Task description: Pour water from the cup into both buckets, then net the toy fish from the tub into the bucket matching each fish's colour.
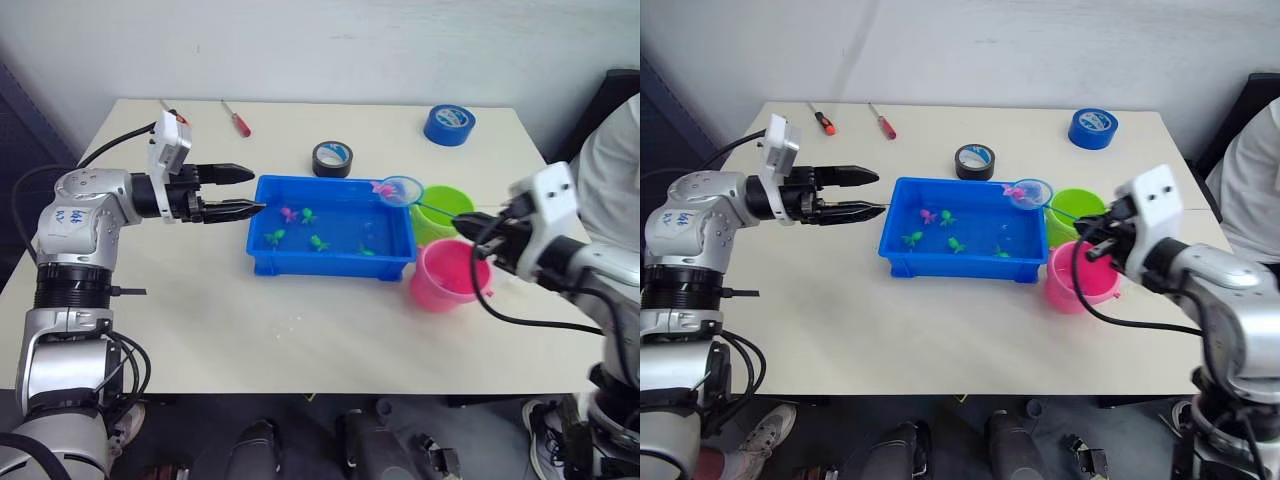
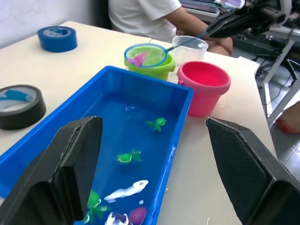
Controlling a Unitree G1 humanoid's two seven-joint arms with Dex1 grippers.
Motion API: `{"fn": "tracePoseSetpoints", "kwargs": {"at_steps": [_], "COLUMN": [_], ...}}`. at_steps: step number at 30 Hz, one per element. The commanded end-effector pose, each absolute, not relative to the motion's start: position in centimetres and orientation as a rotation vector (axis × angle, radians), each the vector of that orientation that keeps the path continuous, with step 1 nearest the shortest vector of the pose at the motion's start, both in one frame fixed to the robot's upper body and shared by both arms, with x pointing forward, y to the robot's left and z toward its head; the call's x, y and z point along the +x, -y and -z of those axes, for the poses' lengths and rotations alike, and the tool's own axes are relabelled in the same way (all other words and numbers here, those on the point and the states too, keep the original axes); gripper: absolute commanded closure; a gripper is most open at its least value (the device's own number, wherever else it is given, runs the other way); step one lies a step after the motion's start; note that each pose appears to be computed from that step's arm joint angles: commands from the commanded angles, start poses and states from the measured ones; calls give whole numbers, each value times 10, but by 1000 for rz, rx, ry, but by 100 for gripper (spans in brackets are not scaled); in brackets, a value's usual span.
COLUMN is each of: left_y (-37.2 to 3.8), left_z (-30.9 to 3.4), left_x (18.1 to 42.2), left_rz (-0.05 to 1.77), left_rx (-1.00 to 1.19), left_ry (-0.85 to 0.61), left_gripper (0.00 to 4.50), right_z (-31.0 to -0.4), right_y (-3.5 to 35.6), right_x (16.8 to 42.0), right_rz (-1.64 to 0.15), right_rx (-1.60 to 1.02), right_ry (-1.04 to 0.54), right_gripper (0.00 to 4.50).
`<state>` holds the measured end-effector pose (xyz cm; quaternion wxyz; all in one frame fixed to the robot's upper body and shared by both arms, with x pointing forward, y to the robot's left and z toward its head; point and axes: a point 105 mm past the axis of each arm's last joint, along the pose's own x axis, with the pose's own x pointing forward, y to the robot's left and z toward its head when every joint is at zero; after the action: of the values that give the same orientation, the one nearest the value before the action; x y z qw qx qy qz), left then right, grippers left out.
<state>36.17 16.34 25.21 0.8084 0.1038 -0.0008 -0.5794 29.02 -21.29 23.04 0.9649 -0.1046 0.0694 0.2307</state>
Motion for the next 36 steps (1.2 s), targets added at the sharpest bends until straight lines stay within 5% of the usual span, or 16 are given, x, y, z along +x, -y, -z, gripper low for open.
{"fn": "tracePoseSetpoints", "kwargs": {"at_steps": [1, 13, 36], "left_y": [-154, -130, -125], "left_z": [-265, -261, -258], "left_x": [363, 372, 376], "left_rz": [1287, 1402, 1429], "left_rx": [242, 232, 234], "left_ry": [48, 40, 46], "left_gripper": [63, 63, 63], "right_z": [-249, -237, -205], "right_y": [235, 263, 242], "right_x": [260, 205, 204], "right_rz": [-415, -296, -429], "right_rx": [-278, -487, -1568], "right_ry": [-81, -206, -187], "right_gripper": [450, 450, 450]}}
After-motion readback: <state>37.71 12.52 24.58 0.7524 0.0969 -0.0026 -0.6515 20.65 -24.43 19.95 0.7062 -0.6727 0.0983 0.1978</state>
